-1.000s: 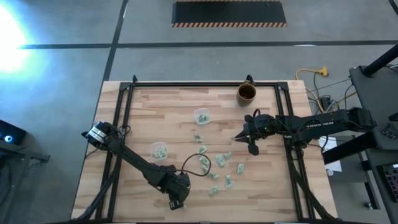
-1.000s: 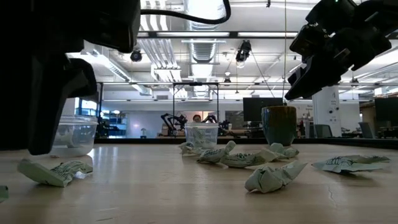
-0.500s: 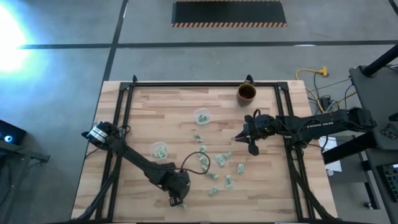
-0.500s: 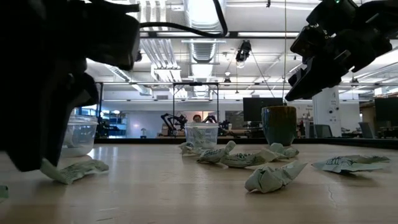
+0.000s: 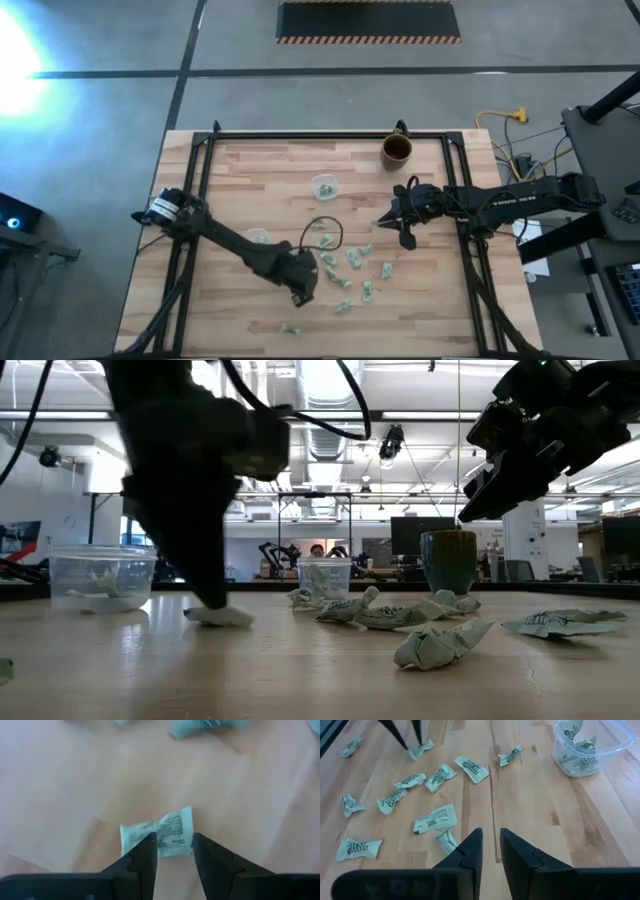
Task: Pick and place Stevia / Truvia into bins
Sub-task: Put the stevia packet into the bottom transparent container
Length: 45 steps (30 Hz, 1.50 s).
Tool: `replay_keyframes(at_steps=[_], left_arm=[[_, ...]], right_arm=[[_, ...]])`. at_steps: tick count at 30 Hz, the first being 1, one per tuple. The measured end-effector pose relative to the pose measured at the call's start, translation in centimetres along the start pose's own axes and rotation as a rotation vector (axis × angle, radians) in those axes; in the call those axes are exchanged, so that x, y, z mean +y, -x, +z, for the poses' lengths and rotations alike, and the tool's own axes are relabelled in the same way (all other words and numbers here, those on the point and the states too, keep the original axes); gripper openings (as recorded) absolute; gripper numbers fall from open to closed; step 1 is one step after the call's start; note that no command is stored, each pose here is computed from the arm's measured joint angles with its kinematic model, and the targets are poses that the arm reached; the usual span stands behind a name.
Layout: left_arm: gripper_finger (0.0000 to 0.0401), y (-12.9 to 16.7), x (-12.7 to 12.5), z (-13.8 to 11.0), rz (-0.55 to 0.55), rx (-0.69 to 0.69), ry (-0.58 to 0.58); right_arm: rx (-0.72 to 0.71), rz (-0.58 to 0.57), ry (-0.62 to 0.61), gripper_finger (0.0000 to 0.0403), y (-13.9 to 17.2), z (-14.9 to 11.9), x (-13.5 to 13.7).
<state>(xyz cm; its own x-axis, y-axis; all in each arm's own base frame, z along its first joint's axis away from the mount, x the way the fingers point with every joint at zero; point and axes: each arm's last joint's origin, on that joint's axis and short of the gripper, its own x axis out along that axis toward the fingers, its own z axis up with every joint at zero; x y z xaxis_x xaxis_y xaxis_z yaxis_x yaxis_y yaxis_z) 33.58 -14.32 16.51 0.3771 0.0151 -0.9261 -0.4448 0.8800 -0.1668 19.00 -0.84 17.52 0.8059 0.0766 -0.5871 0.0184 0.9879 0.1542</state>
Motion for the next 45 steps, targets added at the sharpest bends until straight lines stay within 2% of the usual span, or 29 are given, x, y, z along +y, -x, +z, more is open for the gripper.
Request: replay_keyframes(at_steps=[2, 4, 12, 20, 29, 37, 45], left_arm=[[0.0109, -0.1, 0.5, 0.6, 0.007, -0.003, 0.014], [0.0109, -0.2, 0.7, 0.9, 0.001, 0.006, -0.021], [0.0109, 0.4, 0.4, 1.3, -0.036, 0.020, -0.310], [0.0109, 0.3, 0.8, 1.2, -0.001, 0.025, -0.318], [0.0109, -0.1, 1.1, 1.0, 0.009, 0.038, -0.392], [0.0109, -0.2, 1.3, 1.0, 0.004, 0.050, -0.387], [0.0109, -2.4, 0.9, 1.0, -0.016, 0.046, -0.378]], right_arm=[[0.000, 0.000, -0.004, 0.0059, 0.0, 0.0, 0.0], [0.000, 0.000, -0.006, 0.0059, 0.0, 0.0, 0.0], [0.004, 0.001, -0.016, 0.0059, 0.0, -0.1, 0.0], [0.019, 0.000, -0.036, 0.0059, -0.1, -0.7, -0.1], [0.004, 0.002, -0.060, 0.0059, -0.2, -1.0, -0.1], [-0.012, 0.004, -0.058, 0.0059, -0.2, -0.8, -0.1], [-0.015, 0.005, -0.057, 0.0059, -0.2, -0.8, -0.1]])
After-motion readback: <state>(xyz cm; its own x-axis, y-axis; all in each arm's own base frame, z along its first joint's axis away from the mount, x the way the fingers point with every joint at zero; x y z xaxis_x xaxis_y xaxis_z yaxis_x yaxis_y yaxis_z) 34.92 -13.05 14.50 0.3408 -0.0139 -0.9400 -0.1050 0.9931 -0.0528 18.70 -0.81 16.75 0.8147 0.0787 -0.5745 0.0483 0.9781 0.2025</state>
